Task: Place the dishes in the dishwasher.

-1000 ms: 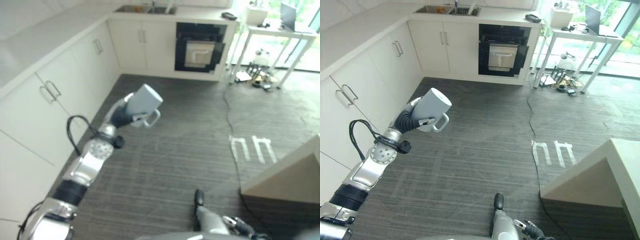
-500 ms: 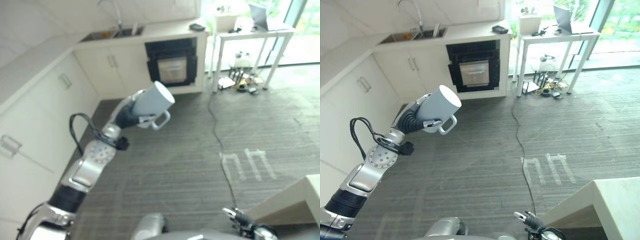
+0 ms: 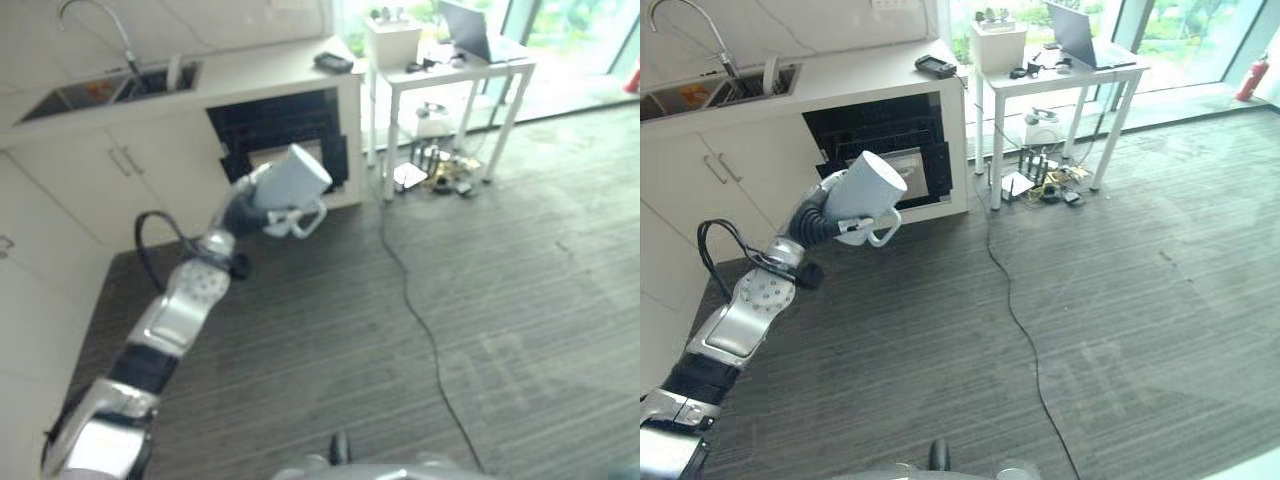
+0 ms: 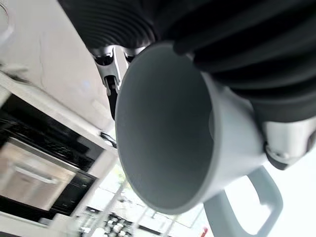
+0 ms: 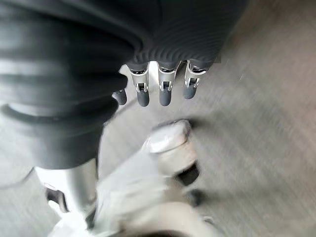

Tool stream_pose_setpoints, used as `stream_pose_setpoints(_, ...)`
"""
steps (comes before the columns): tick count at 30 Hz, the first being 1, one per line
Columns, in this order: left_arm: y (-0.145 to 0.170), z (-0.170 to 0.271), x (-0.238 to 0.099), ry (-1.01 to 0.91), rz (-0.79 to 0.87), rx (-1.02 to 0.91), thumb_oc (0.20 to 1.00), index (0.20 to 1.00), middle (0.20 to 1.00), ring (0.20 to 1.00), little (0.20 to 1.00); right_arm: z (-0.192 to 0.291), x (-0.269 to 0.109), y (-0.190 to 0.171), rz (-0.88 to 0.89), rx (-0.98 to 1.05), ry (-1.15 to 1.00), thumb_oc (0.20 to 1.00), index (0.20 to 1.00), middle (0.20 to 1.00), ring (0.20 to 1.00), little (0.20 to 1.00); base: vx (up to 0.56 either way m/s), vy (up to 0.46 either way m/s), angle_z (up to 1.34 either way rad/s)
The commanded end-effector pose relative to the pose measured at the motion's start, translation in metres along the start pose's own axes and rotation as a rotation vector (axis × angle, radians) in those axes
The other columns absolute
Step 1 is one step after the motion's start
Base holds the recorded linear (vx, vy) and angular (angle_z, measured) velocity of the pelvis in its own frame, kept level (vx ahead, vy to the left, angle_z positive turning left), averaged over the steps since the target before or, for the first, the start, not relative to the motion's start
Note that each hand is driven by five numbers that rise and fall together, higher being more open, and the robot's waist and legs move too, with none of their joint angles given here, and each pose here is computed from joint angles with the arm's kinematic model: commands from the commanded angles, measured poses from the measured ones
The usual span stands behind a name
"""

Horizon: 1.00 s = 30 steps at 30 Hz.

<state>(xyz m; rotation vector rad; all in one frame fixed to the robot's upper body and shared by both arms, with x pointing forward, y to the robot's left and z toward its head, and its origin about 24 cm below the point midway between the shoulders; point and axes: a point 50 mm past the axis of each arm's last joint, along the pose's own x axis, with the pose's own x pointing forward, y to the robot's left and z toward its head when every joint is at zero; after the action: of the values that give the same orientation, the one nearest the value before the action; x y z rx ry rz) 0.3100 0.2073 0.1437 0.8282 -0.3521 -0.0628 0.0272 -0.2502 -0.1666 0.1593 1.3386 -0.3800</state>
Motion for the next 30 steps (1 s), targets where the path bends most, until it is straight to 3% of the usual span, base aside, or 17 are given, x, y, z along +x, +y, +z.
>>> stream_pose_setpoints(1,0.024,0.014,-0.005,-0.073,0.088,0.025,0.2,0.2,0.2,0.2,0.2,0.027,0.001,0.008,0.029,0.005,-0.097,1.0,1.0,1.0,1.0,1.0,0.21,0.328,-0.16)
stream_pose_setpoints(8,0.02,0.019,-0.005,-0.084,0.057,0.055,0.2,0.2,0.2,0.2,0.2,0.034,0.002,0.008,0.032,-0.029,-0.091,1.0,1.0,1.0,1.0,1.0,0.18,0.019,-0.24)
stream_pose_setpoints(15,0.011,0.021,-0.006,-0.055,-0.036,0.057,0.2,0.2,0.2,0.2,0.2,0.023,0.003,0.003,-0.007,0.069,-0.024,1.0,1.0,1.0,1.0,1.0,0.35,-0.173,0.86)
stream_pose_setpoints(22,0.016,0.026,-0.012,-0.079,0.019,-0.004,0.2,0.2,0.2,0.2,0.2,0.038,0.001,-0.009,-0.05,0.076,-0.068,1.0,1.0,1.0,1.0,1.0,0.29,-0.18,0.53)
stream_pose_setpoints(30,0.003,0.022,-0.018,-0.077,0.016,-0.046,0.2,0.2,0.2,0.2,0.2,0.038,-0.001,-0.023,-0.102,0.123,-0.058,1.0,1.0,1.0,1.0,1.0,0.4,0.446,-0.12)
